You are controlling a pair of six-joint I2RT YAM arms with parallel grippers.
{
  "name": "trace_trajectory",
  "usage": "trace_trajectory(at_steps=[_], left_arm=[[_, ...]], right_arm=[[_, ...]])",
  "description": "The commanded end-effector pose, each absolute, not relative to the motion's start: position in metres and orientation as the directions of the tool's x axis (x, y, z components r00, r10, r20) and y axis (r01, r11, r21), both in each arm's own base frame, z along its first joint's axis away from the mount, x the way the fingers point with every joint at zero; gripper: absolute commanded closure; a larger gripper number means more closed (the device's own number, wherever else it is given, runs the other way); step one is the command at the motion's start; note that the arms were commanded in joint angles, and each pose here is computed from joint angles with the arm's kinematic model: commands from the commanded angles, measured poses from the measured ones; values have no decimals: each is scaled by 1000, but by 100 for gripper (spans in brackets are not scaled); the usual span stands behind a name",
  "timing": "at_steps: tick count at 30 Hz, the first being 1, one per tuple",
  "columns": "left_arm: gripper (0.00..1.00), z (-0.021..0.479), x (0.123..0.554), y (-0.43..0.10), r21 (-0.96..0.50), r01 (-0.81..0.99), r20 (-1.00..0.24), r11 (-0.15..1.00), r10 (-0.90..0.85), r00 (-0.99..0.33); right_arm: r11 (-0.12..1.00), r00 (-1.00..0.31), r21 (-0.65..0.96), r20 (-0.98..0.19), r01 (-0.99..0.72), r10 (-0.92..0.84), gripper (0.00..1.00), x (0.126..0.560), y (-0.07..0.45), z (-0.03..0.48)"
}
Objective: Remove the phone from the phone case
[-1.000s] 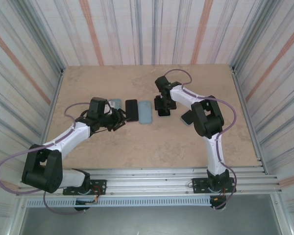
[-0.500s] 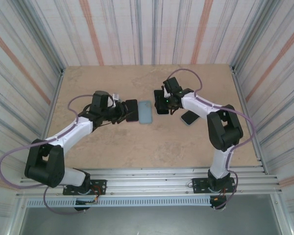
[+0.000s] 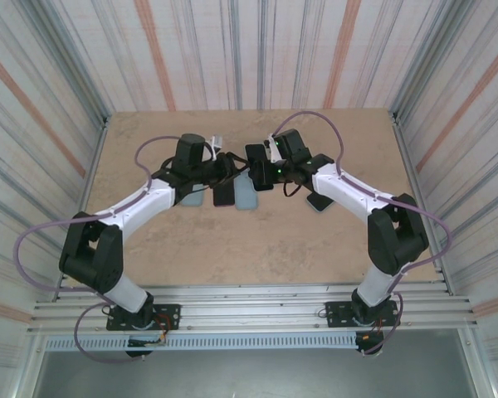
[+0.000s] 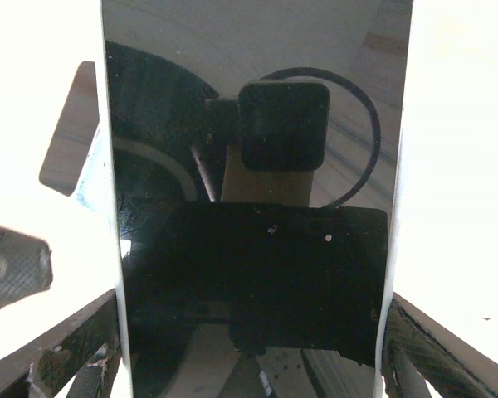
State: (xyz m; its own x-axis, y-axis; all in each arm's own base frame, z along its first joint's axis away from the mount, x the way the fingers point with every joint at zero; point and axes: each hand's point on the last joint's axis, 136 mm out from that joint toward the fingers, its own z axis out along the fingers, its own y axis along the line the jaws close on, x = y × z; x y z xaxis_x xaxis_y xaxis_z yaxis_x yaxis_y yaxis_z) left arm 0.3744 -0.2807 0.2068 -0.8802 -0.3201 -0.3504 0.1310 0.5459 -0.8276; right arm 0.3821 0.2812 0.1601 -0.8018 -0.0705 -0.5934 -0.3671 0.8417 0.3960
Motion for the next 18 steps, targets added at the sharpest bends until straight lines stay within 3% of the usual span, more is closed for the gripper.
trace_trajectory(at_steps=[1, 9, 14, 18], left_arm=[[45, 216, 389, -288, -805, 177, -407, 566, -310, -860], [51, 222, 407, -303, -767, 211, -450, 606, -275, -850], [64, 227, 408, -317, -729, 247, -485, 638, -226, -845], [81, 230, 410, -323, -724, 256, -498, 640, -229, -837]], right_arm=[[782, -764, 444, -643, -437, -62, 60, 374, 288, 195], [719, -776, 511, -628, -471, -62, 60, 363, 288, 207], [688, -783, 546, -620, -477, -50, 60, 358, 283, 213], [663, -790, 573, -611, -482, -46, 60, 357, 279, 213]])
